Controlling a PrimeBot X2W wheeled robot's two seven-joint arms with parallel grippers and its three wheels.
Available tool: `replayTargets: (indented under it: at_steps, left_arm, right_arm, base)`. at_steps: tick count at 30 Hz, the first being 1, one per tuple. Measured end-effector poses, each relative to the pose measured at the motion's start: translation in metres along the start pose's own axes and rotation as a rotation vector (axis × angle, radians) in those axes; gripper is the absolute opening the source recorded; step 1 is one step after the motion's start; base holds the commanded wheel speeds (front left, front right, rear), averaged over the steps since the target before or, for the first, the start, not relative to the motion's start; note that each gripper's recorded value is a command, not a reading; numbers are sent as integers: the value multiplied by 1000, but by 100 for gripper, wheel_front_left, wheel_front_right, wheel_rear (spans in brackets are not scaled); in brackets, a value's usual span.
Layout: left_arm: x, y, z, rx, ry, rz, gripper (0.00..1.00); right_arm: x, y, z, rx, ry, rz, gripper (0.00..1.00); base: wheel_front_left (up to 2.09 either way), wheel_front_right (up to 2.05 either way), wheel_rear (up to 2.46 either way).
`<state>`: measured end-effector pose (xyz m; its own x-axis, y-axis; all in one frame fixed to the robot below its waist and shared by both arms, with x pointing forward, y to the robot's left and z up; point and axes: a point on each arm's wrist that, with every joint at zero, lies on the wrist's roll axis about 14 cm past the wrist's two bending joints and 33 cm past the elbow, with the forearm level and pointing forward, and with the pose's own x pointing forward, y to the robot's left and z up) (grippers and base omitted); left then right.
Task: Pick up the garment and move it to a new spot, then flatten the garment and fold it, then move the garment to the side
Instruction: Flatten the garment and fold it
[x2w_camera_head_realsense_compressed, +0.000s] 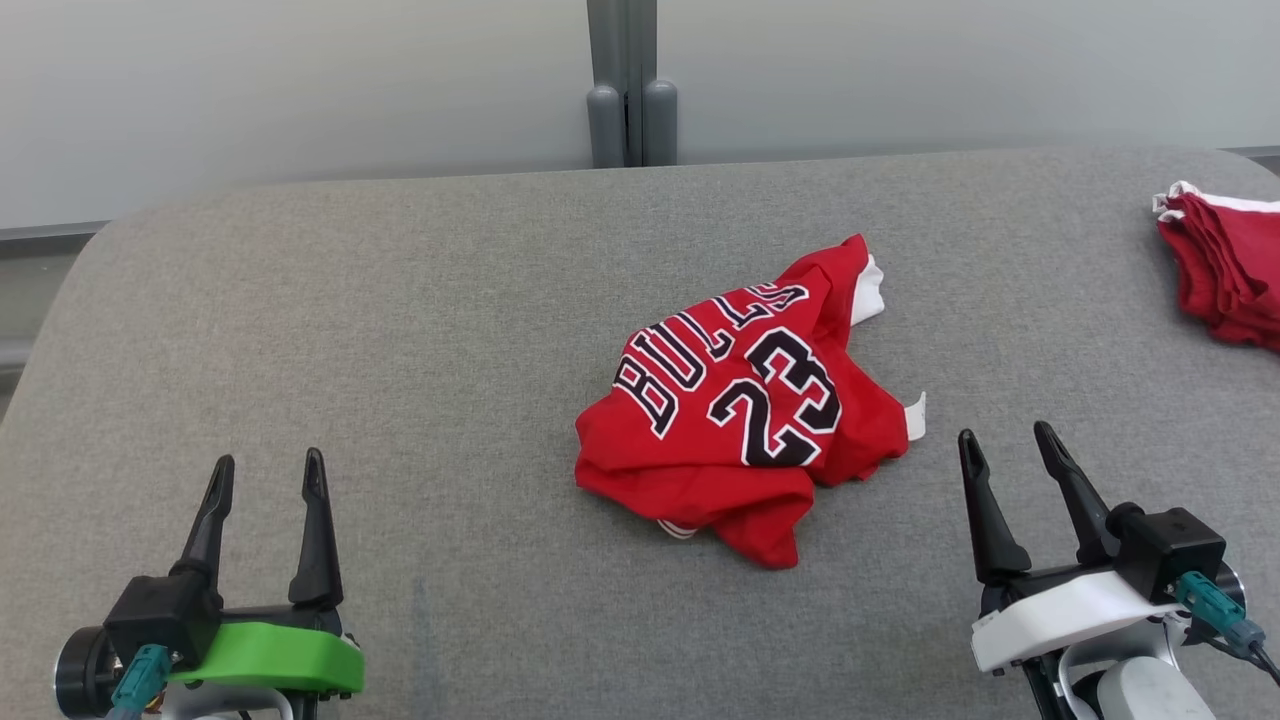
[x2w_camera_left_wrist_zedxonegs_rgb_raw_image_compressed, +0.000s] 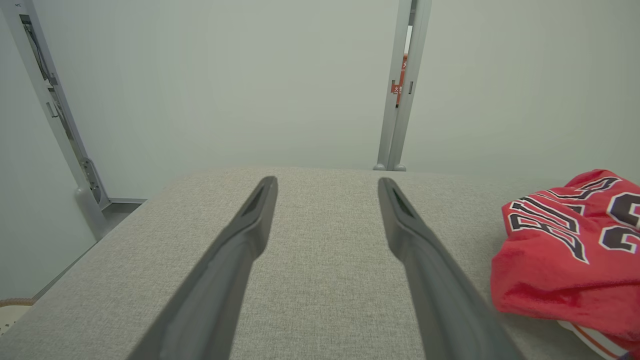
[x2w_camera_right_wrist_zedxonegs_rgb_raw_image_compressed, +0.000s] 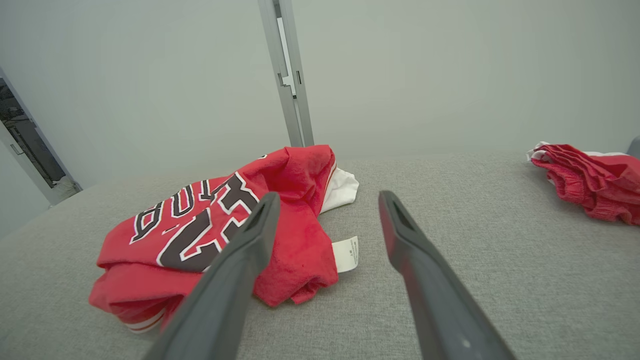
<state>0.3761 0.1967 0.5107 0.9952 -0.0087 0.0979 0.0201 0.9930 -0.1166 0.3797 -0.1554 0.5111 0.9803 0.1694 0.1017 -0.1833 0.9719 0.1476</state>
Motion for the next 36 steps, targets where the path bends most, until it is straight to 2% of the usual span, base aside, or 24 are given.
replayTargets:
  at_steps: [36]
  left_arm:
    - [1,4,-7,16,19,14,100]
  right_arm:
    - [-2,-4,-14,12,43,-16,100]
  base:
    - [0,0,0]
